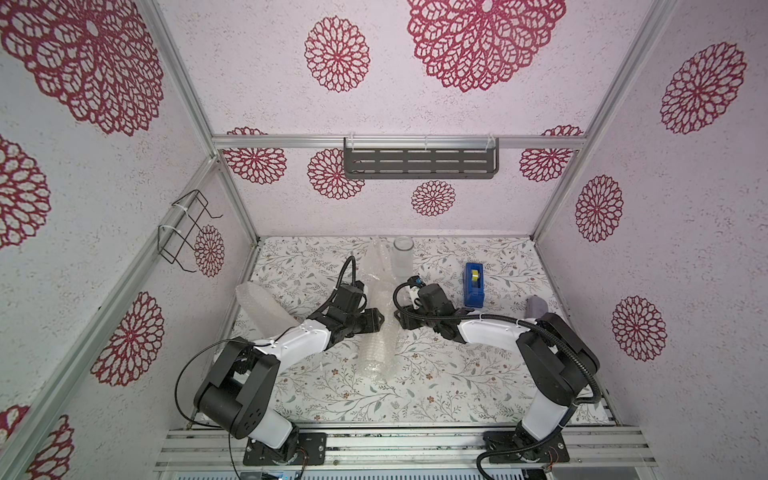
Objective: Wrap vases in bubble wrap
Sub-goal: Stick the tape on the bubble wrap.
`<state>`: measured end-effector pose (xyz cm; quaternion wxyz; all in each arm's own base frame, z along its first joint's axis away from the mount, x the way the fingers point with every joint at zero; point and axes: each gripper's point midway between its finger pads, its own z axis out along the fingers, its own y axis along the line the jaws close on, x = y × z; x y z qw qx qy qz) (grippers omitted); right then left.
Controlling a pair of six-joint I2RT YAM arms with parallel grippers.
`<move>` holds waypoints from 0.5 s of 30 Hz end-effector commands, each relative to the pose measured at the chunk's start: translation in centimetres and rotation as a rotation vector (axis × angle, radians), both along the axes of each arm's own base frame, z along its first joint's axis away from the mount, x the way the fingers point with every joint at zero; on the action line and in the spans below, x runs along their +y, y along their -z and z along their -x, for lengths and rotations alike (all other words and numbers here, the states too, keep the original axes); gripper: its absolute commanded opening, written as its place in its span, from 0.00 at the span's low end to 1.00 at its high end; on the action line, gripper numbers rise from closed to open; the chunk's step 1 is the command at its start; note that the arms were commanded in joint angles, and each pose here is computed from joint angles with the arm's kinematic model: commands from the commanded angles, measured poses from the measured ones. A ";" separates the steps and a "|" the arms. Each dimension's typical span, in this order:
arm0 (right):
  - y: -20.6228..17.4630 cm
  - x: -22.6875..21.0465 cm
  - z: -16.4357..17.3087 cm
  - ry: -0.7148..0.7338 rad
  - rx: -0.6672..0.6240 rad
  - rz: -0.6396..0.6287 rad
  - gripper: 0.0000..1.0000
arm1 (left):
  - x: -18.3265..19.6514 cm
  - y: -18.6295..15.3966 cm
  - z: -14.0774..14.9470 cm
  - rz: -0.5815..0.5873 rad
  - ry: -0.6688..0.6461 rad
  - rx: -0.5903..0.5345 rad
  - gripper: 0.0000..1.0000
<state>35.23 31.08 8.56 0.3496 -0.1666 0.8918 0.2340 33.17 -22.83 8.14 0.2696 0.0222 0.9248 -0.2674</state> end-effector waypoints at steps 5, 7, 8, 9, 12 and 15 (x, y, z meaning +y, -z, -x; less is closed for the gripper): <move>-0.6 0.1 -0.3 -0.011 -0.029 -0.002 0.64 | -0.5 -0.1 0.6 0.006 0.021 0.041 0.53; -0.2 0.3 -0.4 -0.012 -0.023 -0.010 0.64 | -1.2 -1.0 0.0 0.038 0.028 0.029 0.54; -0.1 0.4 -0.3 -0.013 -0.019 -0.016 0.64 | -1.4 -1.3 -0.3 0.054 0.025 0.025 0.55; -0.1 0.4 -0.3 -0.010 -0.018 -0.019 0.64 | -1.6 -1.6 -0.6 0.080 0.021 0.024 0.56; 0.0 0.3 -0.4 -0.004 -0.018 -0.019 0.64 | -1.9 -2.3 -1.6 0.149 -0.010 0.022 0.59; 0.1 0.4 -0.4 -0.008 -0.016 -0.021 0.64 | -2.0 -2.2 -2.3 0.174 -0.035 0.041 0.59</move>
